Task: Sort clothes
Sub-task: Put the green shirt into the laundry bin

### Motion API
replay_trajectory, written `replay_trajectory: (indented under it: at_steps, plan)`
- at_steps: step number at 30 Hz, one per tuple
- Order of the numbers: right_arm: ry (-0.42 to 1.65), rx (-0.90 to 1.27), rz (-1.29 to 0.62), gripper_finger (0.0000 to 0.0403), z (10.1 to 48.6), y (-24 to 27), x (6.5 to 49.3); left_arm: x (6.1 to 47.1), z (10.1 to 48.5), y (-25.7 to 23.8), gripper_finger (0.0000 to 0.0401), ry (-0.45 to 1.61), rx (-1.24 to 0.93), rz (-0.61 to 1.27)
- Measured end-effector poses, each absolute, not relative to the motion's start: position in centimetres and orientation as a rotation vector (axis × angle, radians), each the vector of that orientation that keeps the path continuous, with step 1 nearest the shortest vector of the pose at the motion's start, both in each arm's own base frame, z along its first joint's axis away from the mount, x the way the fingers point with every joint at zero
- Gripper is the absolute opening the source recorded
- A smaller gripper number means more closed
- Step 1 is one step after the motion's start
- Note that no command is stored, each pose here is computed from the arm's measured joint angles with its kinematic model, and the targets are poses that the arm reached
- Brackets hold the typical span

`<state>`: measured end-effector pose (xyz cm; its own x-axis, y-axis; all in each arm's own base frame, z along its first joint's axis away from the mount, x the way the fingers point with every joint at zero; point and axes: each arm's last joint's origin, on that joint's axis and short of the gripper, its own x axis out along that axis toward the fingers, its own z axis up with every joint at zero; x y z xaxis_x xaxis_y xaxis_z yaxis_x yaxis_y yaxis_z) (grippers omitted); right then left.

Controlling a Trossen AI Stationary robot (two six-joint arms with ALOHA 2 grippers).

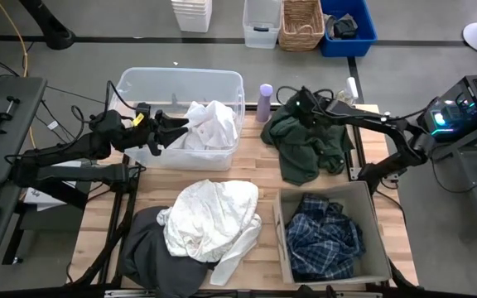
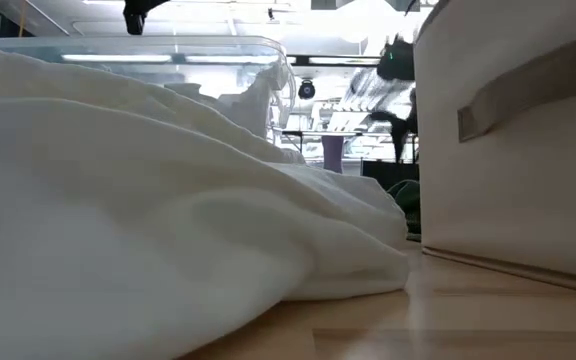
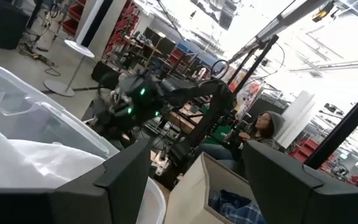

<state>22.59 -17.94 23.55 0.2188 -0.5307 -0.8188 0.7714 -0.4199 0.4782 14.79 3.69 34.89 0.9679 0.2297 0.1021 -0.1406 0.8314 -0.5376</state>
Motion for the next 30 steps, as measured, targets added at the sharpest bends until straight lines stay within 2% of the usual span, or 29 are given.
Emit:
replay_trajectory:
  at_steps: [5,8,12,15,21,25,30]
  plan:
    - [0.290,1.153,-1.295,0.0088,28.6,-17.5,24.2,14.8,34.9,3.7,0.0246,-0.171,-0.540,0.202]
    - [0.426,1.065,-1.332,0.0087,30.2,-15.8,24.0,14.8,34.9,3.7,0.0246,-0.168,-0.539,0.204]
    - [0.589,1.045,-1.499,0.0087,28.7,-13.2,23.1,15.0,34.8,3.8,0.0246,-0.158,-0.540,0.206]
    - [0.600,1.110,-1.579,0.0087,26.3,-11.8,22.9,15.2,34.6,3.8,0.0246,-0.139,-0.543,0.212]
    - [0.399,1.260,-1.507,0.0087,21.8,-12.6,23.5,15.9,34.1,4.0,0.0246,-0.113,-0.567,0.219]
    - [0.425,1.308,-1.546,0.0087,19.4,-12.8,22.4,16.3,33.9,4.1,0.0246,-0.095,-0.595,0.211]
    - [0.453,1.300,-1.568,0.0087,19.1,-12.8,22.0,16.3,33.8,4.0,0.0246,-0.086,-0.615,0.196]
